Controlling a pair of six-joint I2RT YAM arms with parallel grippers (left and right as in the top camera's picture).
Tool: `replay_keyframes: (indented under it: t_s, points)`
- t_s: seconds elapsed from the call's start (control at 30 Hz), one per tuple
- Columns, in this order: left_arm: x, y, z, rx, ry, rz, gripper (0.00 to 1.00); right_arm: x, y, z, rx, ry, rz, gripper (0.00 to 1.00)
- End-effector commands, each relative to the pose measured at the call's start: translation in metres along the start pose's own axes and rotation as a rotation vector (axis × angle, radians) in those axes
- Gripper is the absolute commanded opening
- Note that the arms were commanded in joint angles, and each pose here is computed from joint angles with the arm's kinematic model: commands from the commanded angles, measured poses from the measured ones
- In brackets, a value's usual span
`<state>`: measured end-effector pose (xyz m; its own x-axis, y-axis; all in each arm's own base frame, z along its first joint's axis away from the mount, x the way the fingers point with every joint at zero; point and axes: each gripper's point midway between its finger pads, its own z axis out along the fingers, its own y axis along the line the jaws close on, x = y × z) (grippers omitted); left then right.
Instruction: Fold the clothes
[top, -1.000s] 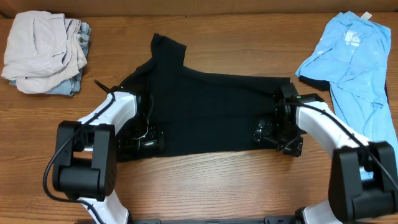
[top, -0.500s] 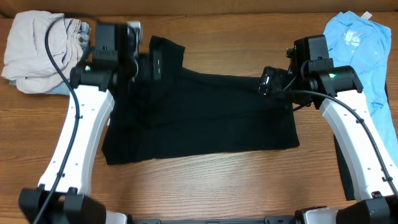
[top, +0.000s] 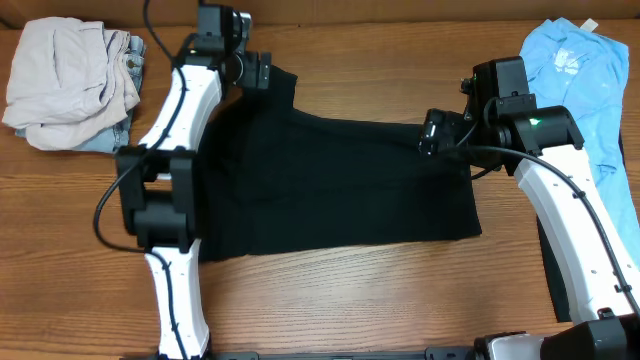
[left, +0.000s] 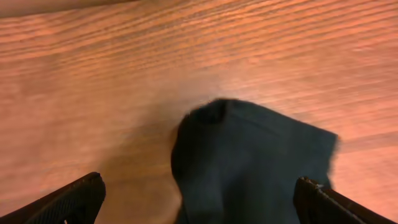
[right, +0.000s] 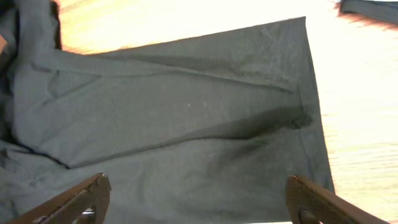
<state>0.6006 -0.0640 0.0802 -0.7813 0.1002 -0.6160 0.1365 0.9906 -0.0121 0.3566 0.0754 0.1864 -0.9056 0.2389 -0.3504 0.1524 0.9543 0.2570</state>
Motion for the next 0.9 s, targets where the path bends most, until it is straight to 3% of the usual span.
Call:
replay_keyframes:
  t_s: [0.0, 0.4, 0.53, 0.63, 0.67, 0.87]
  points:
    - [-0.019, 0.007, 0.007, -0.024, -0.061, 0.022, 1.00, -0.003, -0.001, -0.002, 0.013, -0.012, -0.007, 0.92]
    - [0.019, -0.003, 0.051, 0.042, 0.025, 0.018, 0.78, -0.005, -0.007, -0.002, 0.048, -0.024, -0.007, 0.91]
    - [0.013, -0.003, 0.050, 0.042, 0.004, 0.016, 0.50, -0.007, -0.006, -0.002, 0.045, -0.032, -0.007, 0.91]
    - [0.010, -0.003, 0.050, 0.041, -0.011, 0.014, 0.23, -0.009, -0.005, -0.002, 0.042, -0.040, -0.008, 0.90]
    - [0.008, -0.003, 0.050, 0.040, -0.014, 0.004, 0.04, -0.009, -0.005, -0.002, 0.041, -0.042, -0.008, 0.90]
    - [-0.027, -0.002, 0.009, 0.030, -0.081, -0.099, 0.04, -0.015, -0.009, 0.014, 0.067, -0.035, -0.006, 0.83]
